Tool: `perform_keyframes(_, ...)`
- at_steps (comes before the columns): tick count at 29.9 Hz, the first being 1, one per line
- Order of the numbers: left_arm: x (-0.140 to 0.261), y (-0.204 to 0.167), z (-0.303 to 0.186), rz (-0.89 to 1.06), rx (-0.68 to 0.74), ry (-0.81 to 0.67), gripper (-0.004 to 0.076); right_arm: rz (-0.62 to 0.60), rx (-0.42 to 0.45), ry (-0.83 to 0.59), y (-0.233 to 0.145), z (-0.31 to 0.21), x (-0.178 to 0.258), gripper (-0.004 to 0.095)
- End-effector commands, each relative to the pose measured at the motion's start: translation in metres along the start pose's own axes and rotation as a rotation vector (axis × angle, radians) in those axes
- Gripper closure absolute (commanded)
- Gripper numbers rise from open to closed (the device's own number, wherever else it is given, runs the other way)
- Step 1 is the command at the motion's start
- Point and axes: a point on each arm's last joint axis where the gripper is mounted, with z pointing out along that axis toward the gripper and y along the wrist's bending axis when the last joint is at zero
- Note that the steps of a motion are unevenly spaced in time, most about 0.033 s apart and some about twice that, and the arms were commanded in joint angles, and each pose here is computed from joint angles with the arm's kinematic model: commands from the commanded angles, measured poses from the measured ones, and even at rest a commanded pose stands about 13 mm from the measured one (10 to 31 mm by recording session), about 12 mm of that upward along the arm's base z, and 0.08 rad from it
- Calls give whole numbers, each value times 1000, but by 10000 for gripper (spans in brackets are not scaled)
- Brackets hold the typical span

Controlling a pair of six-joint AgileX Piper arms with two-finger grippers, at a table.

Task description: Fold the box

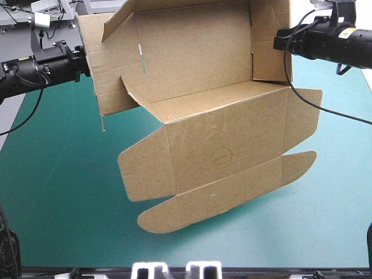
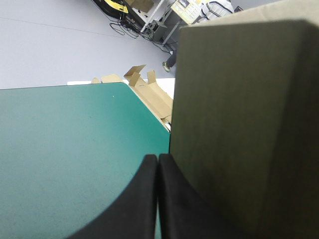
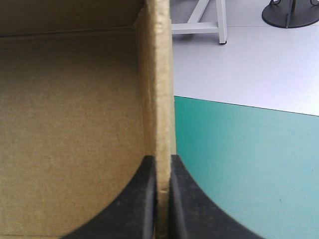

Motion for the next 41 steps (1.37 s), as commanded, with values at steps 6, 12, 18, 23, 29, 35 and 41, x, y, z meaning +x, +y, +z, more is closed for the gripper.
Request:
perform_keyframes(6,-1,-42,-8,40,127,-1,732,37,-30,-134,8,-11,-16,924)
perform_keyframes(12,9,-58,10,72,196,54,732,36,-32,-135,8,-11,-16,924)
perform_keyframes(18,9,-60,16,95,189,43,732,37,-36,-126,8,-11,-15,924)
perform_keyframes(23,9,-58,16,103,168,47,732,37,-36,-126,8,-11,-15,924)
perform_keyframes(29,7,-51,17,118,100,26,724,35,-40,-115,9,-11,-14,924)
perform_keyframes(35,7,-51,18,116,100,22,533,32,-49,-105,9,-11,-13,924)
perform_keyframes(41,3,-48,18,115,73,-15,333,39,-72,-102,12,-11,-13,924)
